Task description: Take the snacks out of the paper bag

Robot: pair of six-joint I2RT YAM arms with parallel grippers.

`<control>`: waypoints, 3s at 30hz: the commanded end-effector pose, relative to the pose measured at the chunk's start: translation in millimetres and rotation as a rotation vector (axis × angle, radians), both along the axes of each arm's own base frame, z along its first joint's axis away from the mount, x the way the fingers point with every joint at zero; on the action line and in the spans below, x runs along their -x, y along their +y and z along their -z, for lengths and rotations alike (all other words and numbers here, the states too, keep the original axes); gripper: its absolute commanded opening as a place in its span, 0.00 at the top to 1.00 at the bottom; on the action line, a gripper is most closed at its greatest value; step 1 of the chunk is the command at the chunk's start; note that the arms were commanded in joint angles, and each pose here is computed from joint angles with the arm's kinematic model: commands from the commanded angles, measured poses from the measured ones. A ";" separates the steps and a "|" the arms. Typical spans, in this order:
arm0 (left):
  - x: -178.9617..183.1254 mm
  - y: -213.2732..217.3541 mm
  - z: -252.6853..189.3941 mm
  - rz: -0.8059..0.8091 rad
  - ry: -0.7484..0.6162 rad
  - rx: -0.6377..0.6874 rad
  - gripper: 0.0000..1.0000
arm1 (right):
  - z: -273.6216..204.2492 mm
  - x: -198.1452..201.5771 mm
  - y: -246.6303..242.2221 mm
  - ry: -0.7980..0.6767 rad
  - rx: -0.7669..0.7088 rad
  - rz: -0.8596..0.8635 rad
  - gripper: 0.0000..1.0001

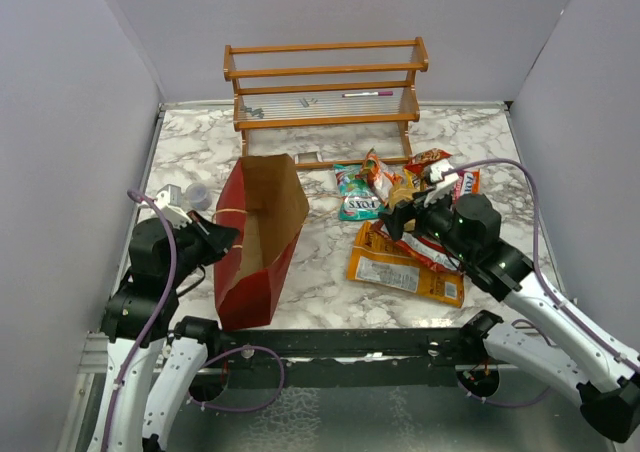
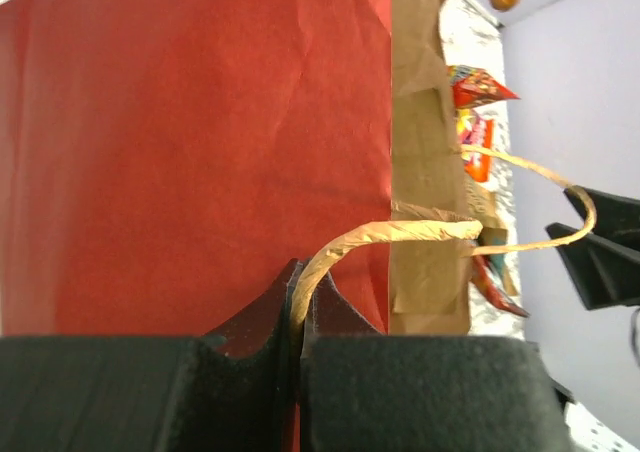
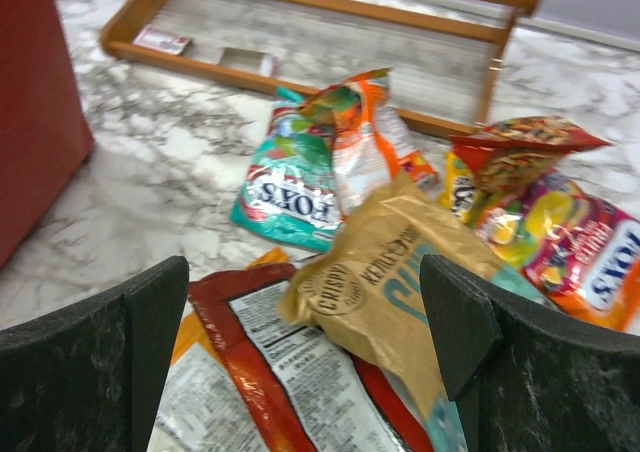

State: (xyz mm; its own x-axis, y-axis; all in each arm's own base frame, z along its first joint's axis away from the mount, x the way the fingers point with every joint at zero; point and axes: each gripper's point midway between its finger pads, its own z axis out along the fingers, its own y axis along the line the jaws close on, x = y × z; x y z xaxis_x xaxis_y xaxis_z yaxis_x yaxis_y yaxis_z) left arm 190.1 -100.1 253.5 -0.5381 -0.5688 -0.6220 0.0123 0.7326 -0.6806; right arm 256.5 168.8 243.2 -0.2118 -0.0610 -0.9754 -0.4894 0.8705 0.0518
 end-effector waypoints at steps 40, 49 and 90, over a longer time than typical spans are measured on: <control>0.8 49.9 -23.9 -0.377 -0.087 0.120 1.00 | -72.3 68.8 162.6 0.477 -0.664 -0.766 0.01; 3.5 47.3 -34.1 -0.355 -0.108 0.124 1.00 | -100.4 46.1 212.6 0.507 -0.721 -0.771 0.13; -45.4 29.6 -76.2 -0.206 -0.146 -0.042 0.99 | -137.9 -47.1 222.7 0.213 -0.455 -0.631 0.93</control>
